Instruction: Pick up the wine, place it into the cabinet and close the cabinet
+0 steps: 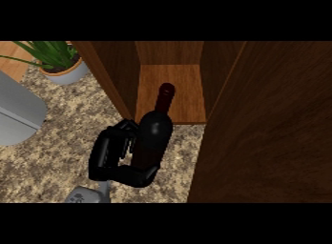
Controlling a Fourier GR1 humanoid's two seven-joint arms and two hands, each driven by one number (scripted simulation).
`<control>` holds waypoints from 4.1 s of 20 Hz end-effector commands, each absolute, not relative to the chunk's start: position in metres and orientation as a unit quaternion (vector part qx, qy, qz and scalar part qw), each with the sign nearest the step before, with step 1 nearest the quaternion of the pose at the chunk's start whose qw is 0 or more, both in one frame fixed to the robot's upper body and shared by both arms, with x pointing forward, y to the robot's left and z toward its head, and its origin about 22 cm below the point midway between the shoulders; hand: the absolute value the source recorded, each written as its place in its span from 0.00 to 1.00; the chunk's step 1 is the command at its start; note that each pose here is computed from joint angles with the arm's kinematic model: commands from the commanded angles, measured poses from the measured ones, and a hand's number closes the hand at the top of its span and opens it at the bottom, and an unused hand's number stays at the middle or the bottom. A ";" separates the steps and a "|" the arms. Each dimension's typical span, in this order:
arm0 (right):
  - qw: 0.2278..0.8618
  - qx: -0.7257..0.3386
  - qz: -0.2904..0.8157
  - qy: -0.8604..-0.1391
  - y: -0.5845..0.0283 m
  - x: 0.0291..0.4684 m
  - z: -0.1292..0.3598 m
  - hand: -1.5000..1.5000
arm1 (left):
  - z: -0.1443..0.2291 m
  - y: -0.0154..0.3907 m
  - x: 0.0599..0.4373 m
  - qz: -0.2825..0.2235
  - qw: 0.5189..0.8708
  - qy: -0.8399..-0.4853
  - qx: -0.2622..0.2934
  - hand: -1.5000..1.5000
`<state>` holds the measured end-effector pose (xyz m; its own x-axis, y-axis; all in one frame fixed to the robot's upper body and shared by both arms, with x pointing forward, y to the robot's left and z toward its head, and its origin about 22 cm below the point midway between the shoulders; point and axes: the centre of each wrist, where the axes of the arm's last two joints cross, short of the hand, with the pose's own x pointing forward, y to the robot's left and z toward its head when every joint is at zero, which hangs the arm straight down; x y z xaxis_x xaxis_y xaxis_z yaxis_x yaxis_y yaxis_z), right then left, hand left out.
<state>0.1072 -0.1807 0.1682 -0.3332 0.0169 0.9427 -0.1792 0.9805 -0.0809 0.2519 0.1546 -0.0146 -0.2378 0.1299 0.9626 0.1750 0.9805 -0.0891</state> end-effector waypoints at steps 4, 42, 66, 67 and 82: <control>0.563 0.094 0.068 -0.818 -0.190 0.076 0.201 0.00 | -0.005 0.141 0.286 -0.034 0.606 -0.791 -0.072 1.00; 0.548 0.126 0.078 -0.823 -0.196 0.078 0.191 0.00 | 0.012 0.096 0.408 -0.047 0.675 -0.736 0.021 1.00; 0.542 0.138 0.087 -0.824 -0.195 0.079 0.174 0.00 | 0.023 0.129 0.431 -0.039 0.641 -0.756 0.129 0.00; 0.539 0.138 0.086 -0.826 -0.195 0.076 0.176 0.00 | 0.026 0.129 0.433 -0.038 0.650 -0.746 0.138 0.00; 0.534 0.143 0.096 -0.828 -0.199 0.078 0.175 0.00 | 0.049 0.128 0.443 -0.005 0.618 -0.784 0.057 0.00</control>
<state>0.0974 -0.1937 0.1464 -0.4042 -0.0427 0.9137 -0.2875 0.9542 -0.0826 0.4402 0.1316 0.0405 -0.1851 -0.1700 0.9679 -0.1217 0.9813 0.1491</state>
